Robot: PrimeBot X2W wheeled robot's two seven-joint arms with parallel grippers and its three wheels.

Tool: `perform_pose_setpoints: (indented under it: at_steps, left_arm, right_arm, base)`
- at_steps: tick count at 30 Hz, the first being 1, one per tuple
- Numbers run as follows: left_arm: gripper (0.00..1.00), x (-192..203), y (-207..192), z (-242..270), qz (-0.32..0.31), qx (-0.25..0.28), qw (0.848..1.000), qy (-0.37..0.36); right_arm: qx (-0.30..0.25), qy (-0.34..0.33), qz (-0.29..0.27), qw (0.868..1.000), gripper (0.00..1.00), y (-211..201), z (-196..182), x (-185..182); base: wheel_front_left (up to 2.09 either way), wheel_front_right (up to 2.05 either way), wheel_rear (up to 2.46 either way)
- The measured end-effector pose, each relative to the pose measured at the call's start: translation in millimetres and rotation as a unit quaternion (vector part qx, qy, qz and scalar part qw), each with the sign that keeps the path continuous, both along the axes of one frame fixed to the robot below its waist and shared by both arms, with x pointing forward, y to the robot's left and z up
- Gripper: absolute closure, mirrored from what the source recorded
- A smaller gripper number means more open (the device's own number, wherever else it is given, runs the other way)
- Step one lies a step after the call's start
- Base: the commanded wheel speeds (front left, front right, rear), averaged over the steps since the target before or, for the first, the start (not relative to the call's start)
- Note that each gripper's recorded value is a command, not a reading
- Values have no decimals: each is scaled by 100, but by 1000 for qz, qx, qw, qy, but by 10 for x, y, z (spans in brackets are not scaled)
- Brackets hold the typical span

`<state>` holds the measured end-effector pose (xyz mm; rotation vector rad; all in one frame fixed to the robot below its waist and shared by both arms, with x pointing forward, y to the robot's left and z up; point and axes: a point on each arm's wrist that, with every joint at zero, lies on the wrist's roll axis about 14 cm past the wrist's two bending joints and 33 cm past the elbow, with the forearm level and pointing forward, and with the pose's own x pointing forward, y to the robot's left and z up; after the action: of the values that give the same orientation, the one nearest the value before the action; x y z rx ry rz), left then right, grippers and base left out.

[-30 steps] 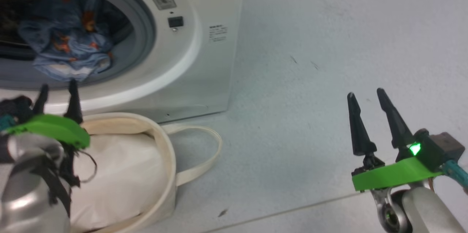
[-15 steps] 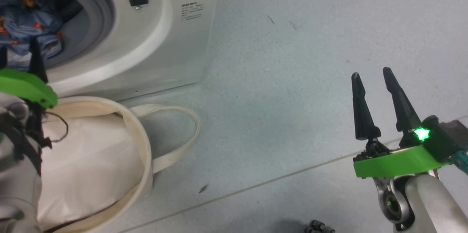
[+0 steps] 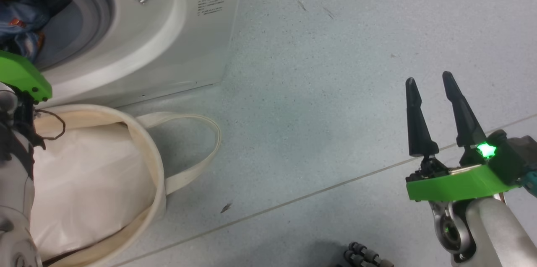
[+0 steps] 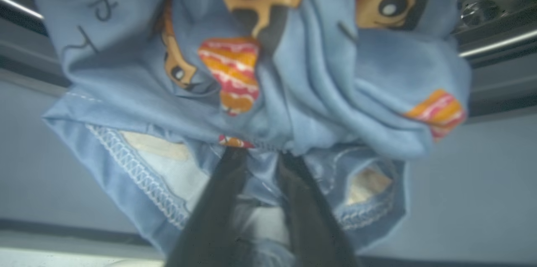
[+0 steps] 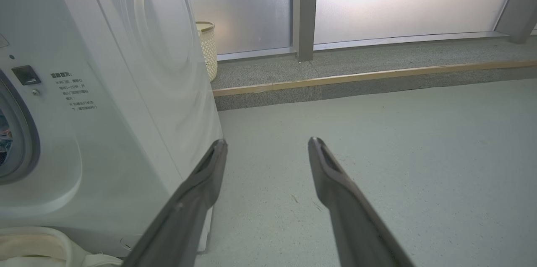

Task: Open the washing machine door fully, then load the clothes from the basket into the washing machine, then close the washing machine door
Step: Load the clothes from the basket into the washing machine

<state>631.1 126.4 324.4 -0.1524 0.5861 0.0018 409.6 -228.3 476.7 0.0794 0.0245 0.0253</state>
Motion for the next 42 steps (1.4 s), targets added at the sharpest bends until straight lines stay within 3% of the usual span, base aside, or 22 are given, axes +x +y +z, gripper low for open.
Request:
perform_pose_setpoints:
  at_steps: [12, 19, 26, 27, 28, 37, 42]
  left_arm:
    - [100, 327, 98, 475, 20, 18, 992, -125]
    - [100, 467, -12, 599, -2, 14, 988, -153]
    - [100, 931, -160, 1440, -24, -3, 949, -314]
    - [69, 940, -179, 1406, -25, -4, 949, -314]
    - [0, 937, -195, 1345, -27, -4, 951, -309]
    - [0, 752, -132, 819, -25, 15, 973, -227]
    - [0, 656, -81, 857, -23, 25, 977, -212]
  right_arm:
    - [12, 1, 10, 1000, 0, 95, -72, 110]
    - [13, 6, 12, 1000, 0, 116, -106, 101]
    - [3, 26, -8, 1000, 0, -17, -222, 75]
    - [1, 28, -11, 1000, 0, -38, -236, 73]
    - [1, 30, -14, 999, 0, -52, -249, 71]
    - [5, 22, -14, 1000, 0, -32, -204, 81]
    - [10, 8, -9, 1000, 0, 6, -106, 79]
  base:
    - [0, 0, 0]
    - [0, 0, 0]
    - [0, 0, 0]
    - [0, 0, 0]
    - [0, 0, 0]
    - [0, 0, 0]
    - [0, 0, 0]
